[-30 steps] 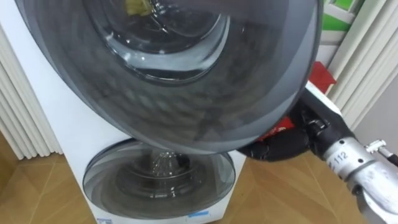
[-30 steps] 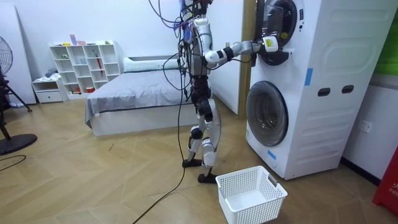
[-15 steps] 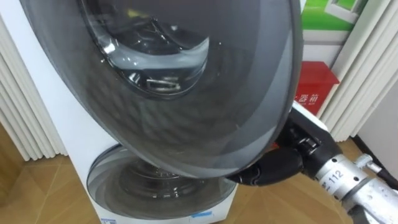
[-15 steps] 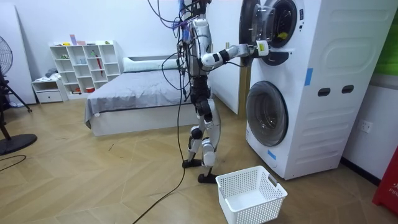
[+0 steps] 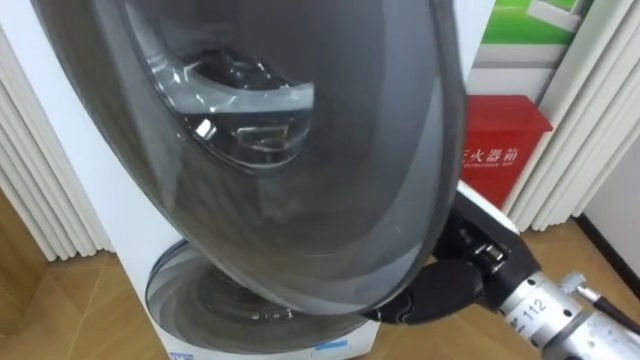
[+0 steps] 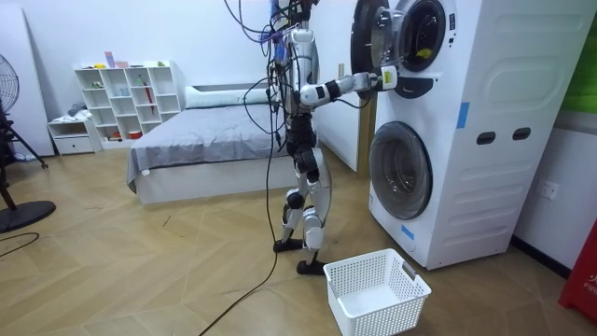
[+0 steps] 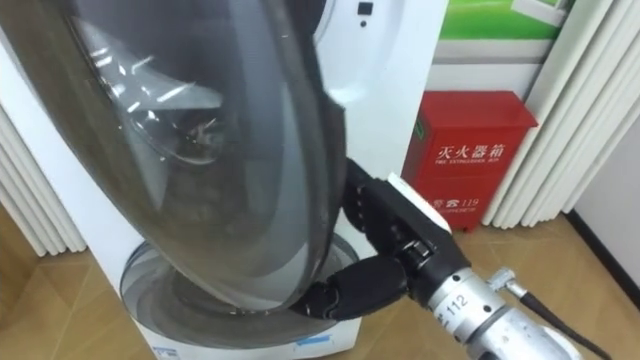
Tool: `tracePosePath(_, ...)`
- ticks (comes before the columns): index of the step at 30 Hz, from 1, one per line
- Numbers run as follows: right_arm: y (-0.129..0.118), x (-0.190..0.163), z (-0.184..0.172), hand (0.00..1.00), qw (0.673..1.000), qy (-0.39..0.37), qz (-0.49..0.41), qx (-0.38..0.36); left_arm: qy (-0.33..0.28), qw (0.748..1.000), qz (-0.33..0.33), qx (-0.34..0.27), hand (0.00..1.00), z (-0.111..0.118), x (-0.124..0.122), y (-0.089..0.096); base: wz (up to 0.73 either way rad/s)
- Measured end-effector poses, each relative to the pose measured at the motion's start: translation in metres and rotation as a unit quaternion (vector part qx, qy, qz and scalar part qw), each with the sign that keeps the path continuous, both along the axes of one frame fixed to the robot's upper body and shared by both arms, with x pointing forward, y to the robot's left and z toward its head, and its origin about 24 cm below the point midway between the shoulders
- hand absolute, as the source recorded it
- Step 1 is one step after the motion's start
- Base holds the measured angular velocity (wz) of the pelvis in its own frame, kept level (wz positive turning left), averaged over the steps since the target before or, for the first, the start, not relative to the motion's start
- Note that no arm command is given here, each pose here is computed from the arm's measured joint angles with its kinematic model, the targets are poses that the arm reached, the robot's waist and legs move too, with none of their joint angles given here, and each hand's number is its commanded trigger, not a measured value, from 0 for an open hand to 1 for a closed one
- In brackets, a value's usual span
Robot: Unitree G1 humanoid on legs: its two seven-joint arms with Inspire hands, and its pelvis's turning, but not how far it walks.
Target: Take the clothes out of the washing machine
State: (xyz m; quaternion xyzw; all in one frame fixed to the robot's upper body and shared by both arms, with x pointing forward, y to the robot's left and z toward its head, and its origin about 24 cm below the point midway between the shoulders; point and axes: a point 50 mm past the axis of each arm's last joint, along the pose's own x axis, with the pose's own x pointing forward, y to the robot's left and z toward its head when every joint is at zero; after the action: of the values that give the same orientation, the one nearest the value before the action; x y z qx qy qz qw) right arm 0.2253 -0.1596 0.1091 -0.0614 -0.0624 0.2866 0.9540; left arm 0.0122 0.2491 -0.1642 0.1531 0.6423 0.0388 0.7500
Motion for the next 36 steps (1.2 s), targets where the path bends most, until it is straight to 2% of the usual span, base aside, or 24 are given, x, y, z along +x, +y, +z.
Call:
tracePosePath(8, 0.006, -0.003, 0.002, 0.0, 0.999, -0.014, 0.036, 0.0, -0.005, 1.0, -0.008, -0.018, 0.0, 0.0, 0.008, 0.0, 0.02)
tracePosePath(12, 0.022, -0.009, 0.004, 0.0, 0.996, -0.018, 0.086, 0.002, -0.004, 1.0, -0.019, -0.018, 0.0, 0.0, 0.011, 0.002, 0.0)
tracePosePath(17, 0.037, -0.012, 0.004, 0.0, 0.992, -0.018, 0.116, 0.042, -0.006, 1.0, -0.021, -0.013, 0.0, 0.001, 0.015, 0.006, 0.06)
tracePosePath(36, 0.061, -0.019, 0.004, 0.0, 0.98, -0.019, 0.187, 0.06, -0.011, 1.0, -0.025, -0.006, 0.0, 0.003, 0.019, 0.009, 0.13)
